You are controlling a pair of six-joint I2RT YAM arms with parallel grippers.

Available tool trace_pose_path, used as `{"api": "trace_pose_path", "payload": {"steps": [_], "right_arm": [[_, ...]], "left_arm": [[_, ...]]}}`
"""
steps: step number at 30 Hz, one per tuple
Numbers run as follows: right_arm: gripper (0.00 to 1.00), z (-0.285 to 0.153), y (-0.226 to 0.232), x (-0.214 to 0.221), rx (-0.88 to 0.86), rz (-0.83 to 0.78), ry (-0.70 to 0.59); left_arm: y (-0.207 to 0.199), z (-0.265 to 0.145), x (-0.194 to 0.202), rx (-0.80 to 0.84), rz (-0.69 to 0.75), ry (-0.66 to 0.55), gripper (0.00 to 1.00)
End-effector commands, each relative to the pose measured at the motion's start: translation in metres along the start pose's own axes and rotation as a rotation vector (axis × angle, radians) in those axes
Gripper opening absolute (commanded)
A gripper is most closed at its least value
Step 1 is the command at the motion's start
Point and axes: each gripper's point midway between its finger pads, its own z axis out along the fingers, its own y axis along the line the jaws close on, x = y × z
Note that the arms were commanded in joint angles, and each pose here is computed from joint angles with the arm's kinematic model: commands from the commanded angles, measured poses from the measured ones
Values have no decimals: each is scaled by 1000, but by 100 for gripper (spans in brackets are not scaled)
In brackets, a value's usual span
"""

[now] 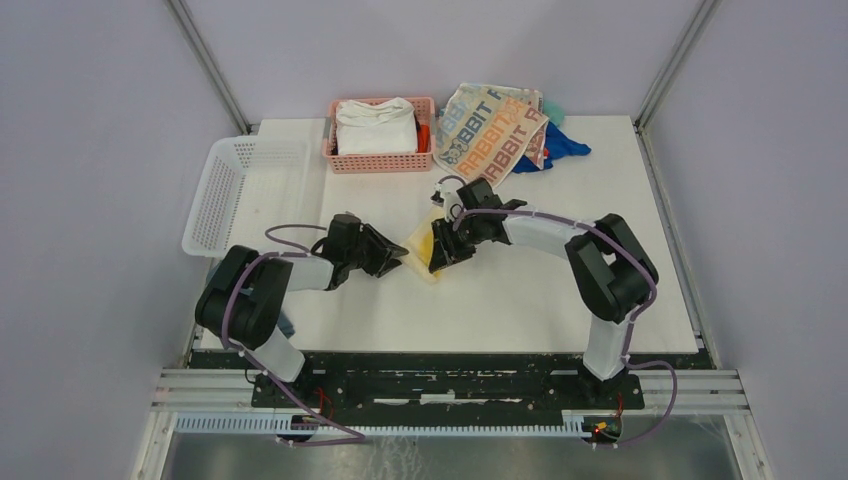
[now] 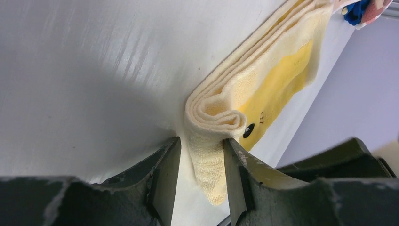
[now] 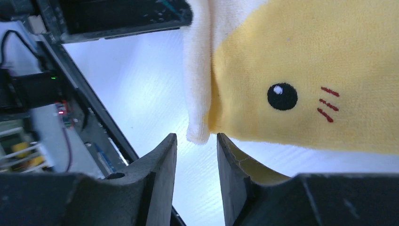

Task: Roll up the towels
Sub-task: Roll the towel at the center of the board.

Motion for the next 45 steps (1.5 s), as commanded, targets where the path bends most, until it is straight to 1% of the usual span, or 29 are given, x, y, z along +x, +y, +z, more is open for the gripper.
{"api": "trace_pose_path", "payload": {"steps": [1,5,6,8,17,20,24,28,32,34,36,40,45], "right_arm": [[45,-21,9,-19,233,-271,-75],[51,-14,17,-19,333,-412,-95],[54,-11,19,-20,345,-431,-100],[55,-2,20,-21,357,-455,-109],[56,13,7,-22,456,-509,-123],[56,19,4,-19,446,-518,-113],[53,28,4,-13,410,-519,-91],[47,31,4,-9,393,-520,-79],[30,30,4,-3,365,-496,-67],[22,30,8,-1,293,-453,-59],[14,29,14,1,174,-367,-43],[2,22,18,-7,-16,-219,-60],[1,22,19,-11,-192,-75,-40]], "left_arm": [[68,4,5,-266,-58,-16,48],[71,5,7,-275,-69,-12,48],[72,5,7,-278,-70,-13,48],[73,4,7,-282,-73,-13,48],[76,5,9,-291,-84,-11,47],[77,5,9,-293,-86,-10,47],[77,6,10,-293,-92,-6,47],[78,5,11,-290,-98,-6,47],[77,4,12,-282,-106,-2,47],[74,2,14,-270,-107,4,47],[70,1,15,-257,-108,14,48],[62,-6,15,-226,-108,14,49],[47,-10,14,-181,-95,20,52]]}}
